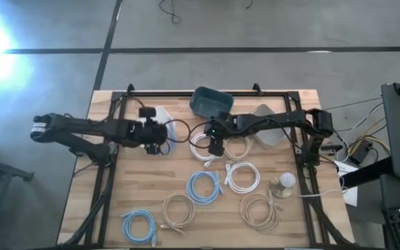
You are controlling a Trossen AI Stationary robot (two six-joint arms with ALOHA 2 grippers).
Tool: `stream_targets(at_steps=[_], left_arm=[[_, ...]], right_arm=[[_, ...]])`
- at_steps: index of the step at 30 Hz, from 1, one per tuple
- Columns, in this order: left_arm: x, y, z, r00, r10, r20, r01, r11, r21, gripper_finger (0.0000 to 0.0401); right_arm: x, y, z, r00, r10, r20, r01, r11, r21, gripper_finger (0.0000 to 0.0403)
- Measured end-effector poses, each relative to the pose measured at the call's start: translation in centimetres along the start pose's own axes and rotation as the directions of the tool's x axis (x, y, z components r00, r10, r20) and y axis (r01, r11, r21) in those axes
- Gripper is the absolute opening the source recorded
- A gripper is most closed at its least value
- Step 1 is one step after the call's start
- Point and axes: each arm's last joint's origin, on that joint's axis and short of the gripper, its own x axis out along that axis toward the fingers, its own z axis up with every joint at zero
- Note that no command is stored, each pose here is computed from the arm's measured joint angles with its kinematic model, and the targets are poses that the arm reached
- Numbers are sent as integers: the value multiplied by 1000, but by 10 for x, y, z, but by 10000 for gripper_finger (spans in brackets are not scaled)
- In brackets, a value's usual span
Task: Pick & Place USB Port
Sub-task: Put the top left blue usb cable into the white bin
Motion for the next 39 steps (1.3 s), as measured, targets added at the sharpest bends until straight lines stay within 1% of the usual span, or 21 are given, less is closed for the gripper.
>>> stream_targets(at_steps=[6, 10, 13, 16, 19, 24, 30, 39], left_arm=[[2, 21, 0, 989, 135, -53, -132, 990, 48, 42], [7, 31, -4, 963, 242, -120, -237, 970, 49, 42], [12, 38, -10, 947, 271, -175, -264, 963, 58, 42], [19, 43, -15, 939, 268, -213, -271, 963, 19, 42], [29, 41, -25, 937, 235, -257, -234, 972, 36, 42], [49, 30, -43, 917, 232, -324, -224, 973, 64, 43], [64, 19, -57, 878, 325, -351, -311, 945, 98, 43], [79, 3, -69, 880, 334, -336, -323, 942, 92, 44]], right_arm=[[0, 0, 0, 1000, 0, -1, 0, 1000, -4, 187], [0, 0, 0, 1000, 0, -2, 0, 999, -36, 187], [0, 0, 0, 1000, 0, -2, 0, 999, -45, 187], [0, 0, 0, 1000, 0, -2, 0, 999, -46, 187], [0, 0, 0, 1000, 0, -2, 0, 999, -46, 187], [0, 0, 0, 1000, 0, -2, 0, 999, -46, 187], [-1, 0, 0, 1000, 0, -2, 0, 997, -75, 187], [-1, 0, 0, 1000, 0, -1, 0, 994, -106, 187]])
